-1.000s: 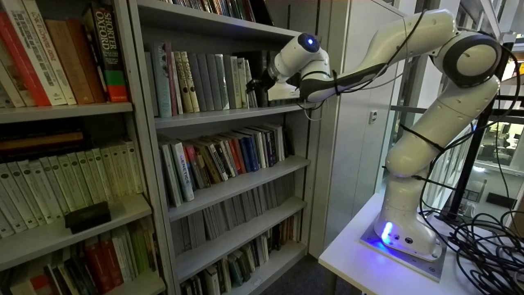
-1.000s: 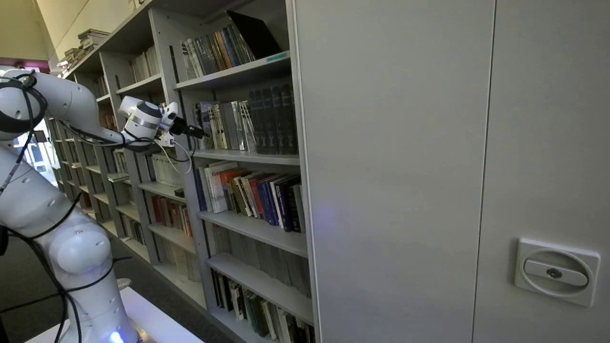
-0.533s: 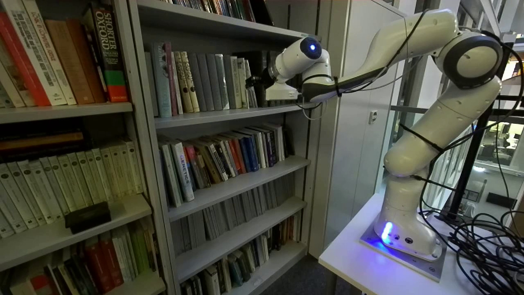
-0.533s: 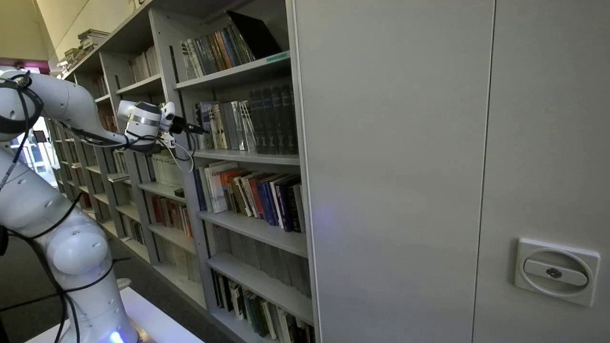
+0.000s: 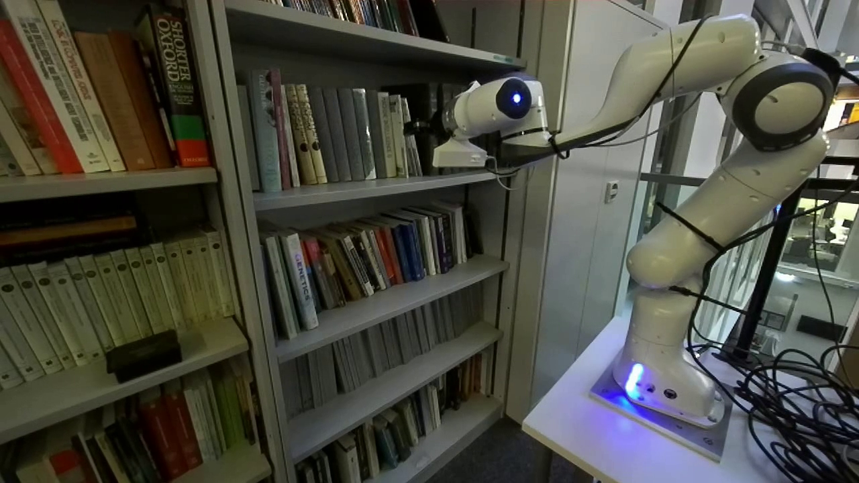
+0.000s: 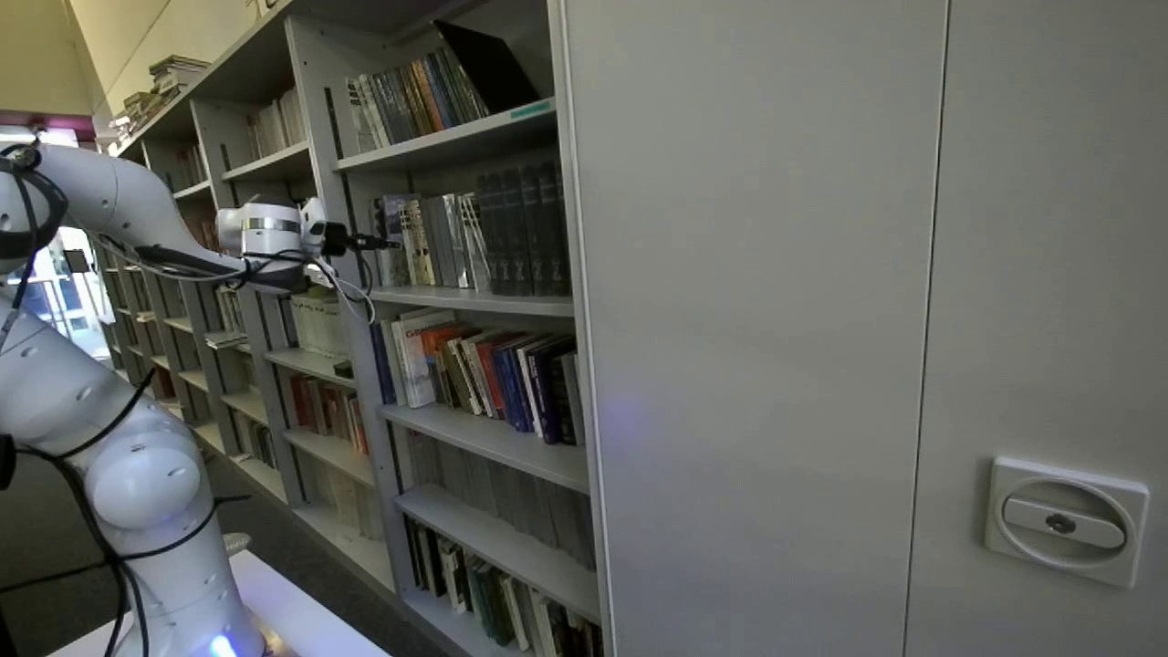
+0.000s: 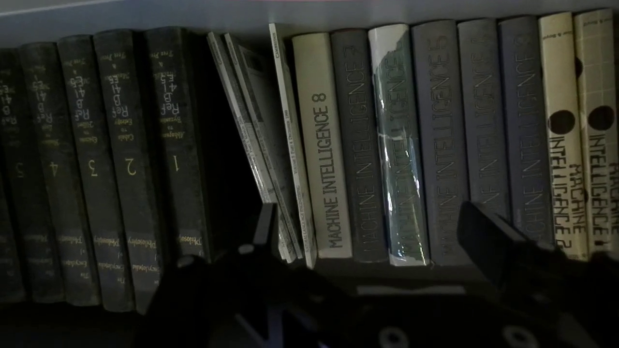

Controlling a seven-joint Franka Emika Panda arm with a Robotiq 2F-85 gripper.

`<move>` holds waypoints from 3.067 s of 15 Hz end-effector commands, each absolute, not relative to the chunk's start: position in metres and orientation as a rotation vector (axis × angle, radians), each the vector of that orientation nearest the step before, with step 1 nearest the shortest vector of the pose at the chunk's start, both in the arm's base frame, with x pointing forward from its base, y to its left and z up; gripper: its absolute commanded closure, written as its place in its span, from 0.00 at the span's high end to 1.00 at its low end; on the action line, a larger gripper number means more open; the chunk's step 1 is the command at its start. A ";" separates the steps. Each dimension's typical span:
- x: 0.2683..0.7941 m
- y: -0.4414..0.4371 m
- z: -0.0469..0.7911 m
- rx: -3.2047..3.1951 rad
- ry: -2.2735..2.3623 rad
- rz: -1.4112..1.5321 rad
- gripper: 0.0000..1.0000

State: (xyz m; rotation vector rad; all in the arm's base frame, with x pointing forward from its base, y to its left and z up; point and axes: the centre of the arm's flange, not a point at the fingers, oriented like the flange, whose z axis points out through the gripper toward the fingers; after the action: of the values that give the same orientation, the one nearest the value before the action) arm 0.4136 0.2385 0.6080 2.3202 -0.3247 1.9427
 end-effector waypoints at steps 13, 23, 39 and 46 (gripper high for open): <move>0.409 0.243 0.598 2.323 -0.347 1.970 1.00; 0.409 0.243 0.598 2.324 -0.346 1.970 1.00; 0.410 0.246 0.612 2.301 -0.316 2.030 1.00; 0.422 0.247 0.615 2.294 -0.299 2.031 1.00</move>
State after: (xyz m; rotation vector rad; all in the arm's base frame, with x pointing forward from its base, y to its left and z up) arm 0.4086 0.2464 0.6062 2.3148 -0.3415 1.9939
